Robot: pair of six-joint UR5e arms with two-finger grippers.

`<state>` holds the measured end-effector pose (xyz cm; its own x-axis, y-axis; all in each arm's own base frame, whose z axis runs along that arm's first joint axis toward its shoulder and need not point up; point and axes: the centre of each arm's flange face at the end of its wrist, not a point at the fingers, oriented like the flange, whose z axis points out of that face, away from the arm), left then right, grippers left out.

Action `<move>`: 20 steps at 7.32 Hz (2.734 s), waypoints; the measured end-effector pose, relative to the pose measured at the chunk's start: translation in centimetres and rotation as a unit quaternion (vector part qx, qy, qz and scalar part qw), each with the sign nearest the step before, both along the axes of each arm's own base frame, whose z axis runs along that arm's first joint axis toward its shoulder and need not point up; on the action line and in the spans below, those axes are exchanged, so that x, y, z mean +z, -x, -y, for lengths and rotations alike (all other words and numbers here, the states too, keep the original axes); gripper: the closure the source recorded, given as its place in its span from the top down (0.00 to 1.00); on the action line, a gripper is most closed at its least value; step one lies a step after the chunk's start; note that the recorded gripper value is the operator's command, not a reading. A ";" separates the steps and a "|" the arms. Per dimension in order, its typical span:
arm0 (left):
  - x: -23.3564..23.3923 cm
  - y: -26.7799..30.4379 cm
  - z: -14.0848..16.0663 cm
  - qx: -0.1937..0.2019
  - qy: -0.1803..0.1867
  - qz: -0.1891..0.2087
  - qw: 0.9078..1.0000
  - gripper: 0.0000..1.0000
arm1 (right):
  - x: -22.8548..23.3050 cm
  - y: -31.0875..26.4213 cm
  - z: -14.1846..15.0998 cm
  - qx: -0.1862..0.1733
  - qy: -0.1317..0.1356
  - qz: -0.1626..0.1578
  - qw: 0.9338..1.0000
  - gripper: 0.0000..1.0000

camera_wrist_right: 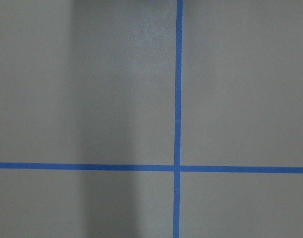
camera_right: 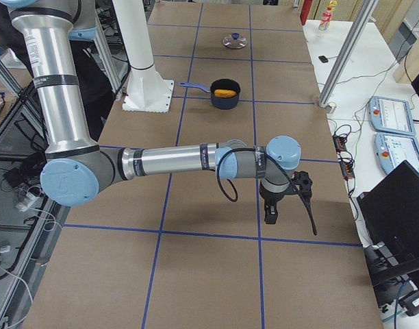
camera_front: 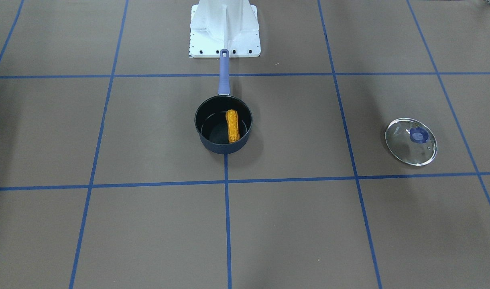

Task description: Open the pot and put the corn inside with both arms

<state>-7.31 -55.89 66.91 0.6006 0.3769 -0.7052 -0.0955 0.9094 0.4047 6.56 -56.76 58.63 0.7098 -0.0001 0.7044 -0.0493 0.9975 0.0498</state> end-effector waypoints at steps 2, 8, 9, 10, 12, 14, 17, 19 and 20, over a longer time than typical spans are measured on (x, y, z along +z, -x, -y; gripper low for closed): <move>-0.1 0.0 0.1 0.000 -0.001 0.000 1.000 0.98 | -0.1 0.0 -0.4 0.001 0.000 0.003 1.000 1.00; -0.8 0.0 0.6 -0.001 -0.006 0.001 1.000 0.98 | -2.4 -3.3 -4.0 0.036 -0.018 0.004 0.999 1.00; -0.7 0.0 0.4 -0.001 -0.006 0.000 1.000 0.98 | -2.0 -3.7 -4.6 0.040 -0.016 0.004 0.999 1.00; -0.7 0.1 0.0 -0.002 -0.007 0.000 1.000 0.98 | -1.6 -3.8 -5.2 0.041 -0.014 0.005 0.999 1.00; -1.6 0.1 -2.6 -0.004 -0.013 0.000 1.000 0.98 | -1.6 -3.8 -6.3 0.042 -0.015 0.005 0.999 1.00; -5.5 0.0 -5.9 -0.013 -0.009 -0.002 1.000 0.98 | -1.7 -3.8 -6.5 0.042 -0.016 0.005 0.999 1.00; -7.3 -0.1 -8.9 -0.015 0.000 -0.003 1.000 0.98 | -1.8 -3.8 -6.6 0.042 -0.017 0.005 0.999 1.00; -7.4 -0.1 -9.3 -0.015 0.001 -0.002 1.000 0.98 | -1.7 -3.8 -6.6 0.042 -0.016 0.005 0.999 1.00; -7.4 -0.1 -9.2 -0.015 0.002 -0.003 1.000 0.98 | -1.6 -3.7 -6.6 0.042 -0.015 0.005 0.999 1.00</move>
